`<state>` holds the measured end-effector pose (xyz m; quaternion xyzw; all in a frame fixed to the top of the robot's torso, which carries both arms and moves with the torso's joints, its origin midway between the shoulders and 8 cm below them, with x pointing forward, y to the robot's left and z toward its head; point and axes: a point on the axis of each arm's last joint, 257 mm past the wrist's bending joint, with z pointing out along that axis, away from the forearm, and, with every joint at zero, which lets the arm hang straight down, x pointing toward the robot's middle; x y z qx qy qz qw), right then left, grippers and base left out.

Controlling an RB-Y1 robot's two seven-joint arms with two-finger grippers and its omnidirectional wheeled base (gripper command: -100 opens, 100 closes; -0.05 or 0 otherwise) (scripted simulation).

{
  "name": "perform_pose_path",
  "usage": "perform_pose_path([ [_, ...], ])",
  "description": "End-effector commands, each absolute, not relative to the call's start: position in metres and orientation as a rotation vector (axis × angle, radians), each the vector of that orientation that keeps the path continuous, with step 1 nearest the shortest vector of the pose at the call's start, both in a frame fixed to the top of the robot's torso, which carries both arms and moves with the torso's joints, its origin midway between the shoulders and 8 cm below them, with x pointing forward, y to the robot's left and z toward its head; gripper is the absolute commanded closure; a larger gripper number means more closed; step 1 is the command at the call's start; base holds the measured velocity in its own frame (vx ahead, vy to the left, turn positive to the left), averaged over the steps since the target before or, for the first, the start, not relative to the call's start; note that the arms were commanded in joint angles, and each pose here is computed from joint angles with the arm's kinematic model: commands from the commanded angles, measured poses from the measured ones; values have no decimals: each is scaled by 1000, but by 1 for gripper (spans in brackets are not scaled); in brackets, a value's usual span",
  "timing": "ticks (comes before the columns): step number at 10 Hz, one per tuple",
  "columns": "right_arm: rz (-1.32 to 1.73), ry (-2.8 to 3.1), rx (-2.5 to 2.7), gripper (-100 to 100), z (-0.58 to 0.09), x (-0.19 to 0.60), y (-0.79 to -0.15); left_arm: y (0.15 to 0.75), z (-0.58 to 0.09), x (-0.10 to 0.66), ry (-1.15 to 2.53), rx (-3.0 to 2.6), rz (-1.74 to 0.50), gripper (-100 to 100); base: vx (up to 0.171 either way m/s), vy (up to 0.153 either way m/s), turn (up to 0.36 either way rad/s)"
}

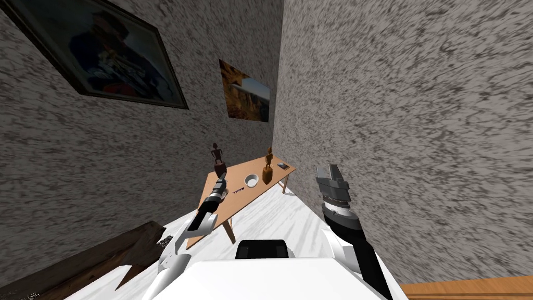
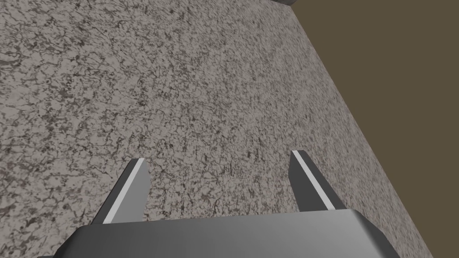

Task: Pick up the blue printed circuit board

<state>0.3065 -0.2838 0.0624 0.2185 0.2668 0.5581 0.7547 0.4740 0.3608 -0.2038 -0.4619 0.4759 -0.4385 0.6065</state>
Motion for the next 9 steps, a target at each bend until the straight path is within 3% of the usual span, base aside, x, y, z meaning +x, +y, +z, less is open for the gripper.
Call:
perform_pose_path([
  [1, 1218, 582, 477, 0, 62, 306, -284, 370, -222, 481, 1113, -1130, -1002, -100, 36, -51, -40],
  [9, 1218, 582, 477, 0, 62, 306, -284, 388, -303, 503, 1159, -1417, -961, -100, 24, -43, -29],
])
